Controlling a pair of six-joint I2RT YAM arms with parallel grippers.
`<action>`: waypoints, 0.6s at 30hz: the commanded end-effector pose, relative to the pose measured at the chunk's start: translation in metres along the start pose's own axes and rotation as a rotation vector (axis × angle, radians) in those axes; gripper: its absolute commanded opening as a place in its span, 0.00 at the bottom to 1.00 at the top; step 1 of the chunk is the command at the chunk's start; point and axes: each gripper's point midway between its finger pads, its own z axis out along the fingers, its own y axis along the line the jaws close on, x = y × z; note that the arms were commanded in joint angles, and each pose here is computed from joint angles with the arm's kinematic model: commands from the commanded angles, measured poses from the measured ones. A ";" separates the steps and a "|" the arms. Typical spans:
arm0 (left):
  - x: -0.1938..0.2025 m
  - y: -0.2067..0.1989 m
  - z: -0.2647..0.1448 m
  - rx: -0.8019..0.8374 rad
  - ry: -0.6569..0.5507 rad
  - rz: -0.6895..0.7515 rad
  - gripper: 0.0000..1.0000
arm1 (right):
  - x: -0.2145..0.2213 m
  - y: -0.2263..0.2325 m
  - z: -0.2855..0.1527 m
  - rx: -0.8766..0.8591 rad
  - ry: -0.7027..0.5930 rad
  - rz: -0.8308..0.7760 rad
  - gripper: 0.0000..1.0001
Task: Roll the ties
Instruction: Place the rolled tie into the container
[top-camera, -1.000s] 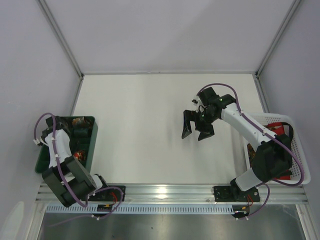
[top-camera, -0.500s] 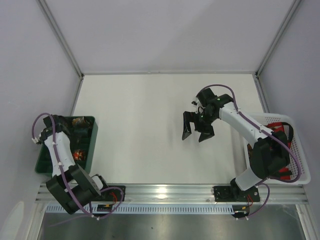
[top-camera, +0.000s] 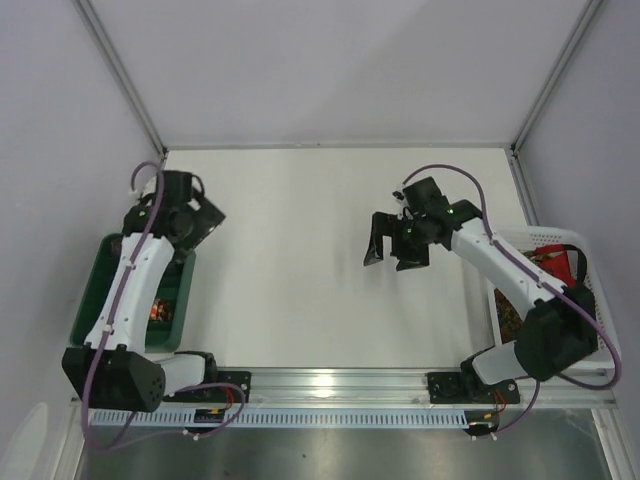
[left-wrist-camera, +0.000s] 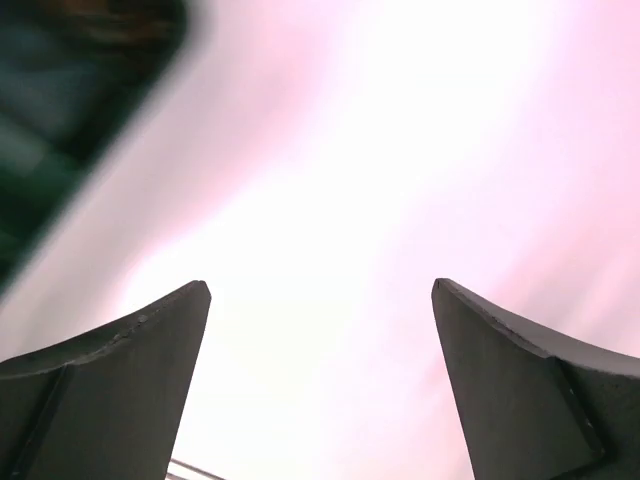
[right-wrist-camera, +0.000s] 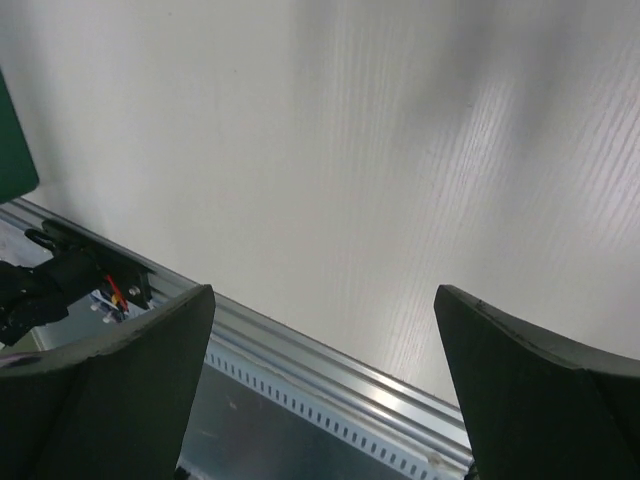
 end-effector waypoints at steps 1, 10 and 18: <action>0.026 -0.073 -0.038 0.200 0.010 0.102 1.00 | -0.029 0.015 -0.020 -0.078 -0.277 -0.047 1.00; 0.147 -0.149 -0.039 0.586 0.178 0.393 1.00 | -0.003 -0.036 0.016 -0.001 -0.370 0.003 1.00; 0.186 -0.149 -0.040 0.794 0.238 0.409 1.00 | 0.002 -0.040 0.025 -0.016 -0.472 0.024 1.00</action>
